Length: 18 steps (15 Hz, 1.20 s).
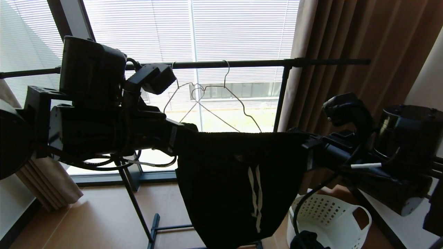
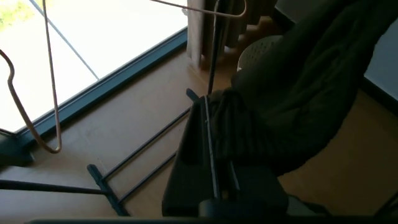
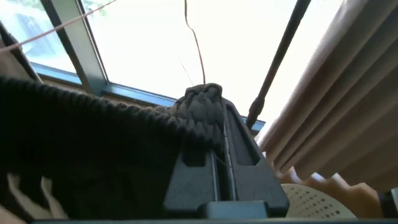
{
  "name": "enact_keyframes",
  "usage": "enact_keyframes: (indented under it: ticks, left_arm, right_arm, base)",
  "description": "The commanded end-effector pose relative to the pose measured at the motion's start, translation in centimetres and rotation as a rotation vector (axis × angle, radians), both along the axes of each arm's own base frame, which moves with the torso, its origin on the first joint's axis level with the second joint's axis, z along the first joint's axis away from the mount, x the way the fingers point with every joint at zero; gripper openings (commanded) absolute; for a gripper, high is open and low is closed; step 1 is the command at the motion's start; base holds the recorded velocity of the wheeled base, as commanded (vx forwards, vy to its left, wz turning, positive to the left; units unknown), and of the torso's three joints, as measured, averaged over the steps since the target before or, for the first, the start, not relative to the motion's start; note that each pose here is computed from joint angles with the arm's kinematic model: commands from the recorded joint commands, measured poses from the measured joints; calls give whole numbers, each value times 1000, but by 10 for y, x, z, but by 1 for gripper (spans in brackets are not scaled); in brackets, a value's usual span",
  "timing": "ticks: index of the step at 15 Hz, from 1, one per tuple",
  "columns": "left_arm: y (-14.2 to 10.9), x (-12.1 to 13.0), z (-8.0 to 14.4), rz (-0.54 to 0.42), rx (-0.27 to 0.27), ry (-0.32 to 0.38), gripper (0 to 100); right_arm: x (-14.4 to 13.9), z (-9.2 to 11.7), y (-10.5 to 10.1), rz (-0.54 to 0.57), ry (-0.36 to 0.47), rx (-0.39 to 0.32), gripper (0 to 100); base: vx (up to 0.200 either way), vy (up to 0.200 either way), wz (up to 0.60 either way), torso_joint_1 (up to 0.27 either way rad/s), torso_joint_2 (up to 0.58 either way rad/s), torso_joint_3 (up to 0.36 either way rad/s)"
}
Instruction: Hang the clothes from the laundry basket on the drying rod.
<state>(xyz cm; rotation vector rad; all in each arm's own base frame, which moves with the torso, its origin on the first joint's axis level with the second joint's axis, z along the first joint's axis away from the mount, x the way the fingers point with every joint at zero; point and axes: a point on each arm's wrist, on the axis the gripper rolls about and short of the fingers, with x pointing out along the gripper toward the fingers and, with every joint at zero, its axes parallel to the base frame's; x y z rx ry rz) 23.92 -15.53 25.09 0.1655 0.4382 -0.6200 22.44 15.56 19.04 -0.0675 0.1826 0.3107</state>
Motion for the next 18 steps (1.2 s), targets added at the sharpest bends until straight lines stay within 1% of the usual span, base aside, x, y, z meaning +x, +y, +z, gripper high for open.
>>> enact_keyframes:
  ticks: [1,3,4,5,6,7,8,9,11,12,13,16,18]
  left_arm:
    - [-2,-21,-18,-44,35,54,0]
    - [-9,-29,-35,-86,64,101,0]
    - [-9,-29,-35,-86,64,101,0]
    - [-18,-39,-48,-130,96,143,0]
    - [-23,-41,-58,-153,120,171,0]
    - [-24,-42,-60,-156,123,175,0]
    - [-32,-46,-70,-183,140,207,0]
    - [-41,-50,-73,-195,118,238,0]
    - [-50,-56,-73,-252,81,262,0]
    - [-54,-59,-73,-278,60,277,0]
    - [-56,-62,-72,-283,46,284,0]
    - [-57,-61,-69,-272,11,272,0]
    - [-50,-62,-70,-247,4,286,0]
  right_arm:
    - [37,1,20,-20,-9,17,0]
    - [61,3,38,-22,-24,42,0]
    - [61,3,38,-22,-24,42,0]
    - [78,8,53,-16,-25,55,0]
    - [82,13,65,0,-19,80,0]
    - [83,14,66,1,-18,84,0]
    - [86,18,80,18,5,118,0]
    - [87,17,93,35,18,133,0]
    - [85,16,105,60,20,141,0]
    - [81,16,113,77,26,169,0]
    - [78,17,117,86,34,191,0]
    - [74,16,117,90,44,206,0]
    - [68,24,110,86,38,228,0]
  base:
    - [0,0,0,0,0,0]
    - [0,0,0,0,0,0]
    - [0,0,0,0,0,0]
    - [0,0,0,0,0,0]
    - [0,0,0,0,0,0]
    - [0,0,0,0,0,0]
    - [0,0,0,0,0,0]
    - [0,0,0,0,0,0]
    - [0,0,0,0,0,0]
    - [0,0,0,0,0,0]
    - [0,0,0,0,0,0]
    - [0,0,0,0,0,0]
    - [0,0,0,0,0,0]
